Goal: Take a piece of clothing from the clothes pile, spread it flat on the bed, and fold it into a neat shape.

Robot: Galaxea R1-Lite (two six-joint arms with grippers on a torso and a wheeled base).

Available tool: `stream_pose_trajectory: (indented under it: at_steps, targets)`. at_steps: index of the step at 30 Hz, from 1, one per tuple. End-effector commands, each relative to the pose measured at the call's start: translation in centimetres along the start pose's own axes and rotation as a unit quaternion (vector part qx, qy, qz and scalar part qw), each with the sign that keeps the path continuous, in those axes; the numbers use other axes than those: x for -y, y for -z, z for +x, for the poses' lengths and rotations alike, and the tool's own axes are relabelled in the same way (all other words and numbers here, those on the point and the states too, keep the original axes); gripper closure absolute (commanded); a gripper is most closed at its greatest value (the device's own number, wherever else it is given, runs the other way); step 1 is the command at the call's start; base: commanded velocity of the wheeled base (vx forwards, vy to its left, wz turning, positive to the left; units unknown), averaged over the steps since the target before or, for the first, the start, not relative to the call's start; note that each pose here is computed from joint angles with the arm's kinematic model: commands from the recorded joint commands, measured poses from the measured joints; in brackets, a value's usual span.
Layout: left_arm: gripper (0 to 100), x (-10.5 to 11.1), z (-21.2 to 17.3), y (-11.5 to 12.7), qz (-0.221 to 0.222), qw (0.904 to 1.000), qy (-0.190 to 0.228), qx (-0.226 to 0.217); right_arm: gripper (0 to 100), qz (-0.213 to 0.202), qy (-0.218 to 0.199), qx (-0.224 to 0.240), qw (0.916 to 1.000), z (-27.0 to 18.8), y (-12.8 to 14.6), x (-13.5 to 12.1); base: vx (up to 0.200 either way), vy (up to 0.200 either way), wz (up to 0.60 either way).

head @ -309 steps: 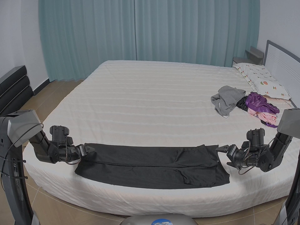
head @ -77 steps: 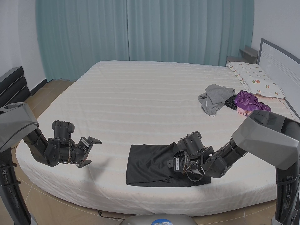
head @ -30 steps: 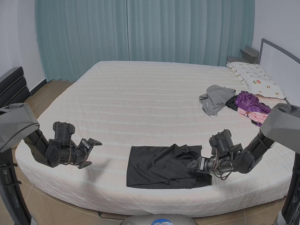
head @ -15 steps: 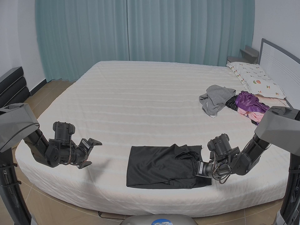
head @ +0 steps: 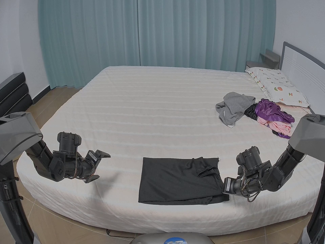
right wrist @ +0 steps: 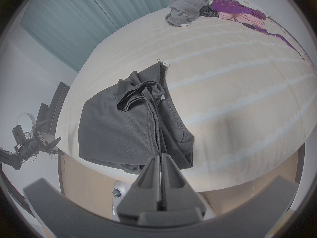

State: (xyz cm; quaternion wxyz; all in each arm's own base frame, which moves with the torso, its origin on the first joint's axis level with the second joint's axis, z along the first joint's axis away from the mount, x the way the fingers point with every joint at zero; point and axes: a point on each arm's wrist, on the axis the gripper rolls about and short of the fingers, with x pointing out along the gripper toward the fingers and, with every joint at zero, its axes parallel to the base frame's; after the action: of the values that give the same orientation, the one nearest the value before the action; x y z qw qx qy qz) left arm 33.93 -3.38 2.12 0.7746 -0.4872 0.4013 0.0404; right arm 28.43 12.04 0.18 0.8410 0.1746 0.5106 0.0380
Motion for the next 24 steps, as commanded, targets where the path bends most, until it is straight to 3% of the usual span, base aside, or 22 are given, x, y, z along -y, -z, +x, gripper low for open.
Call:
stream_pose_trajectory:
  at_steps: [1, 4, 5, 8, 15, 20, 24]
  targets:
    - [0, -0.1, 0.1, 0.0, 0.000, 1.0000, -0.001, 0.000, 100, 0.002, 0.001, -0.001, 1.0000, -0.2, 0.1, 0.2, 0.000, 0.000, 0.00]
    - [0, -0.1, 0.1, 0.0, 0.000, 1.0000, -0.002, 0.001, 100, -0.002, 0.005, -0.007, 1.0000, -0.1, 0.5, 0.3, 0.000, 0.000, 0.00]
    - [0, -0.1, 0.1, 0.0, 0.000, 1.0000, -0.002, 0.001, 0, -0.003, 0.005, -0.007, 1.0000, -0.1, 0.5, 0.3, 0.000, 0.000, 0.00]
    - [0, -0.1, 0.1, 0.0, 0.000, 1.0000, -0.002, 0.001, 0, -0.002, 0.002, -0.002, 1.0000, -0.2, 0.2, 0.2, 0.000, 0.000, 0.00]
    - [0, 0.0, 0.1, 0.0, 0.000, 1.0000, -0.001, 0.003, 0, -0.007, -0.055, 0.043, 0.9976, -0.9, -2.3, -2.8, 0.000, 0.000, 0.00]
    - [0, 0.0, 0.1, 0.0, 0.000, 1.0000, -0.001, 0.003, 0, -0.004, -0.066, 0.035, 0.9972, 1.5, -2.3, -4.8, 0.000, 0.000, 0.00]
    - [0, 0.0, 0.1, 0.0, 0.000, 1.0000, -0.001, 0.003, 0, 0.029, -0.092, 0.014, 0.9952, 3.0, -1.5, -7.1, 0.000, 0.000, 0.00]
